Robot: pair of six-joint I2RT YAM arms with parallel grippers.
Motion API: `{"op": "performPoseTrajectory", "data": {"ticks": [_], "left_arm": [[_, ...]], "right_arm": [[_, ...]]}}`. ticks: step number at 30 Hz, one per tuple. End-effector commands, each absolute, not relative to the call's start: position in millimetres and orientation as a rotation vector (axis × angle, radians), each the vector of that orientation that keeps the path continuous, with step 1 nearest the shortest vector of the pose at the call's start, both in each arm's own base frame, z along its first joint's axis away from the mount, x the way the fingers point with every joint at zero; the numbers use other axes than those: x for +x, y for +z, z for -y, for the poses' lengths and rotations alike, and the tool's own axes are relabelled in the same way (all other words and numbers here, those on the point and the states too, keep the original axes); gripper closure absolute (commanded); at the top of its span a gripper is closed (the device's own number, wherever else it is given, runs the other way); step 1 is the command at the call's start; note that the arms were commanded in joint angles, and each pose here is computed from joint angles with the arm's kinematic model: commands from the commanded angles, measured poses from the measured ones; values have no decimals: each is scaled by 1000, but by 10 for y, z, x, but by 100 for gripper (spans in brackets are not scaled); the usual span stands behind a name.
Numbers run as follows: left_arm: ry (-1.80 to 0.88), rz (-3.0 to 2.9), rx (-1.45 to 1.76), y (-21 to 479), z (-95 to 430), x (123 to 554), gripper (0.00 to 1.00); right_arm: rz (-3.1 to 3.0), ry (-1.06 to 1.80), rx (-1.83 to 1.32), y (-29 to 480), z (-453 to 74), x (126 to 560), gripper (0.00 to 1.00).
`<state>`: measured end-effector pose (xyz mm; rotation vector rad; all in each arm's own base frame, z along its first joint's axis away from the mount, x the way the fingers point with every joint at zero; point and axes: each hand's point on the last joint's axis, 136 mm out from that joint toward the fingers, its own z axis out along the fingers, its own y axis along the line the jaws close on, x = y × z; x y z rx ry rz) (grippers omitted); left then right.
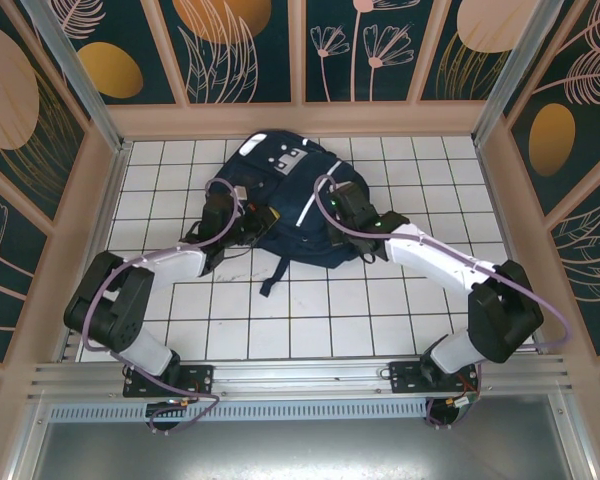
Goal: Pack the student bag
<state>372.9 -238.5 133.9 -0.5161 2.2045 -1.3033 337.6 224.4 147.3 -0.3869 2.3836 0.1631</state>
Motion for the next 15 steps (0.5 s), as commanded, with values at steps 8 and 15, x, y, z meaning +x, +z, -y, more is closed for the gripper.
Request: {"op": "performPoseTrajectory", "data": {"ticks": [8,15], "left_arm": [[-1023,-2213,-542,1258,1645,3951,100],[-1013,-2231,-463,1326,1746,4182,100]], "right_arm": [[-2373,41,-222,1645,-2014,3814,100],[-2432,306,-451,1655,-2527,3130,100]]}}
